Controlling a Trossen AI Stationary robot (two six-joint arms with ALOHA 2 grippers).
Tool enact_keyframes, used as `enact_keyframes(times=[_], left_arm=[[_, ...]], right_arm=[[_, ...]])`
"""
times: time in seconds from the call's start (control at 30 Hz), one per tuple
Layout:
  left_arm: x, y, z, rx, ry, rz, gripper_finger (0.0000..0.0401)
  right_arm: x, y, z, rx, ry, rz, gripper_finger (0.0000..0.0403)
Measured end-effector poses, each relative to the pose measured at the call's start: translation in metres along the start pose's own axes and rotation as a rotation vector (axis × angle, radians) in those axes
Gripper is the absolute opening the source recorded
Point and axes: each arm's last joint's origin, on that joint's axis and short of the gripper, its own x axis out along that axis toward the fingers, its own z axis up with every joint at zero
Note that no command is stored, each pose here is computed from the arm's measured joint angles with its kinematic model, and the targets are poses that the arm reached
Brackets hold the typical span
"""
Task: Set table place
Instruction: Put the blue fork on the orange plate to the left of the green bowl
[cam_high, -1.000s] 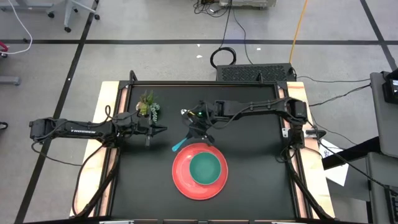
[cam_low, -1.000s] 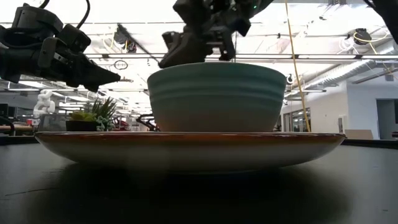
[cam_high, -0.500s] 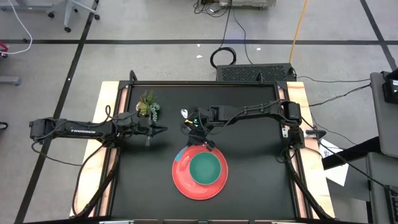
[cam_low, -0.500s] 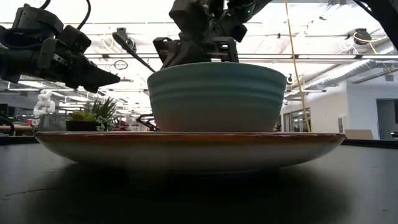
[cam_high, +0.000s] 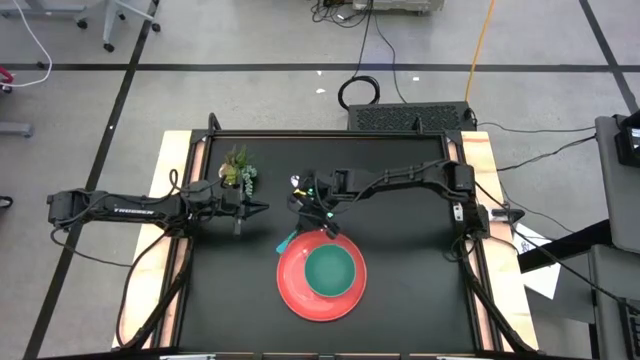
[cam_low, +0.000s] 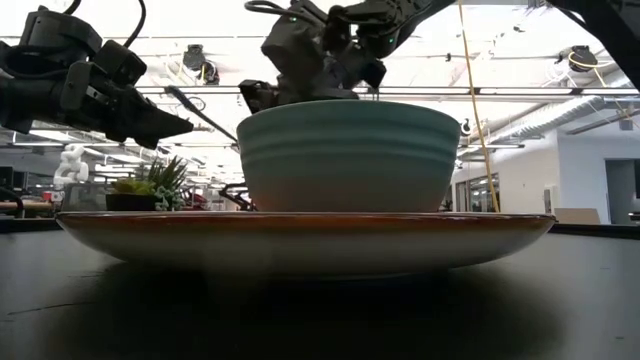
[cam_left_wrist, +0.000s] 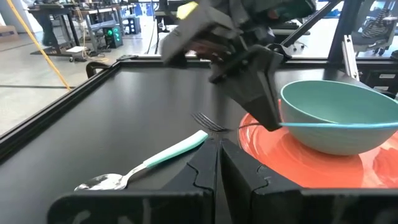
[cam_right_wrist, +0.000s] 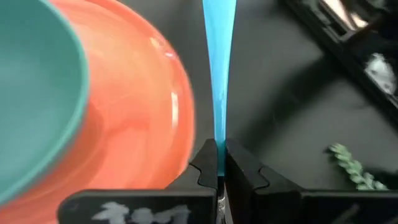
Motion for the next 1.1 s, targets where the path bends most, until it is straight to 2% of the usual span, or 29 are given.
enact_keyframes(times=[0.3,0.43,0.7,0.87,1.1], left_arm=[[0.000,0.000,0.000,0.001,0.003,0.000,0.0026],[0.000,0.000,0.000,0.000,-0.001,0.000,0.0026],[0.000,0.000,0.000,0.001,-0.001,0.000,0.0026],[0.000,0.000,0.000,0.000,-0.002,0.000,0.0026],[0.000,0.000,0.000,-0.005,-0.001,-0.004,0.0026]], right_arm=[[0.007,0.022,0.002,-0.125,0.064,0.148,0.0000],[0.009,0.021,0.006,-0.151,0.048,0.127,0.0000],[0.002,0.001,0.005,-0.131,0.014,-0.002,0.0000],[0.003,-0.005,0.008,-0.092,-0.058,0.010,0.0000],[0.033,-0.001,0.006,-0.062,-0.053,0.063,0.0000]])
